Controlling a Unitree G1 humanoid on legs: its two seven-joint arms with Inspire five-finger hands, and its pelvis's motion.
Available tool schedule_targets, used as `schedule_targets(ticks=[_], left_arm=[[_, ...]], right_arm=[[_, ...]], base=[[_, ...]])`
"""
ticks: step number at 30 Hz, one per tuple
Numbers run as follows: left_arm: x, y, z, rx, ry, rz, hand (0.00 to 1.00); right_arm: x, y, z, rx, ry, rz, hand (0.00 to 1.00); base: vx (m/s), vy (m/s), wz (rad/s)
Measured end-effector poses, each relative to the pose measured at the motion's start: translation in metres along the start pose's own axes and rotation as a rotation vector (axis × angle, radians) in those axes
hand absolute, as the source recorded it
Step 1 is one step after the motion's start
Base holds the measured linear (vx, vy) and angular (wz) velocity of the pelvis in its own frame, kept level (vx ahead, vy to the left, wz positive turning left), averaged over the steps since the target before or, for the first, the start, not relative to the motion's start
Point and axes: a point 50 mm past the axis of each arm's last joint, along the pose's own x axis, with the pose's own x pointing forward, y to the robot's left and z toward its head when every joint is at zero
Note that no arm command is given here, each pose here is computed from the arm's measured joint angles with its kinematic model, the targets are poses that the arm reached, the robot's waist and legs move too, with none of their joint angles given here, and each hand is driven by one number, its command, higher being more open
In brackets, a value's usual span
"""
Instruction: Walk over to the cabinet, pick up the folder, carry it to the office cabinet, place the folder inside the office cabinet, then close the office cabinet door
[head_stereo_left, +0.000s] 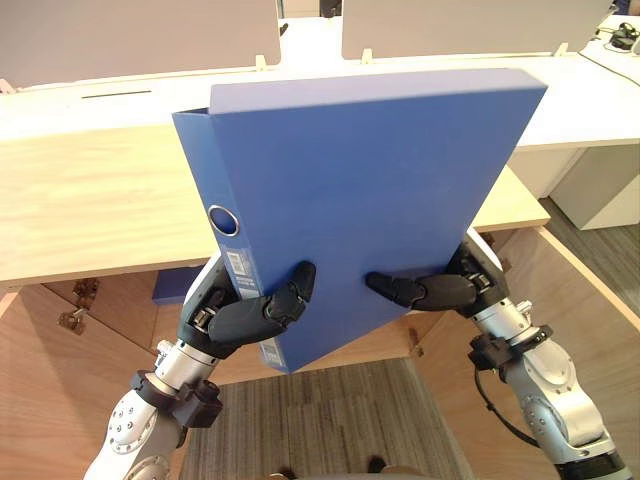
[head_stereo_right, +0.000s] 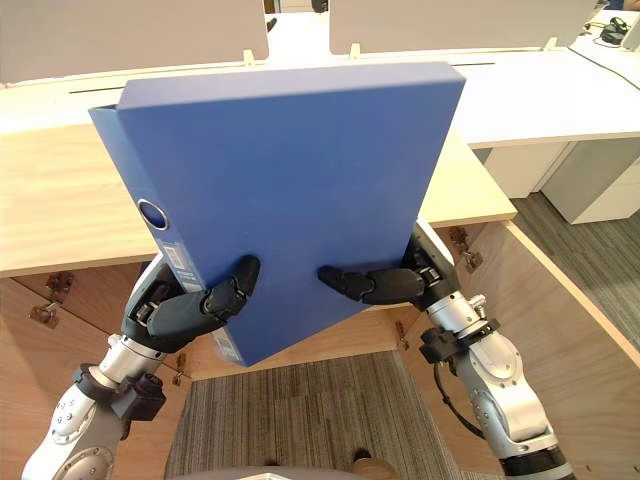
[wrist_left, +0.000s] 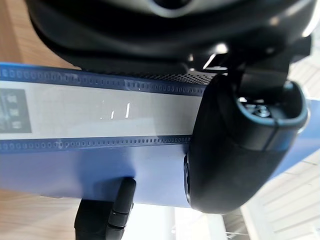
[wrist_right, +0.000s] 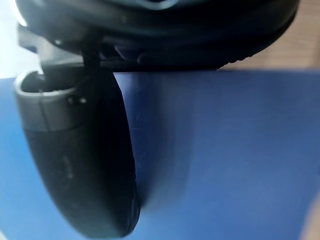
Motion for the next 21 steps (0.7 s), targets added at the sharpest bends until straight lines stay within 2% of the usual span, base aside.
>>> schedule_targets(ticks=[2,3,7,9,14,17,21], left_arm=[[-0.001,0.002,0.001,0.017,0.01,-0.001,0.0],[-0.001,0.004,0.003,0.033,0.008,0.003,1.0],[0.001,0.005,0.007,0.089,-0.054,0.052,1.0],[0.006,0.002,0.008,0.124,-0.146,0.149,1.0],[0.003,0.004,0.013,0.266,-0.244,0.372,1.0],[-0.006,0.007,0.01,0.324,-0.233,0.494,1.0],[-0.033,0.02,0.002,0.391,-0.155,0.72,1.0]], right_arm=[[-0.001,0.0,-0.001,-0.008,0.019,0.023,0.0],[-0.001,0.001,-0.002,-0.006,0.021,0.027,0.0],[0.004,0.008,-0.005,0.047,-0.04,-0.032,0.0],[0.011,0.019,-0.007,0.109,-0.113,-0.092,0.0],[0.021,0.035,0.003,0.163,-0.225,-0.21,0.0],[0.022,0.034,0.005,0.193,-0.263,-0.291,0.0],[0.021,0.033,0.004,0.193,-0.261,-0.314,0.0]], base=[[0.01,-0.009,0.11],[0.01,-0.009,0.09],[0.0,-0.008,0.08],[-0.01,-0.014,0.12],[-0.03,-0.011,0.15],[-0.03,-0.012,0.2],[-0.03,-0.014,0.13]])
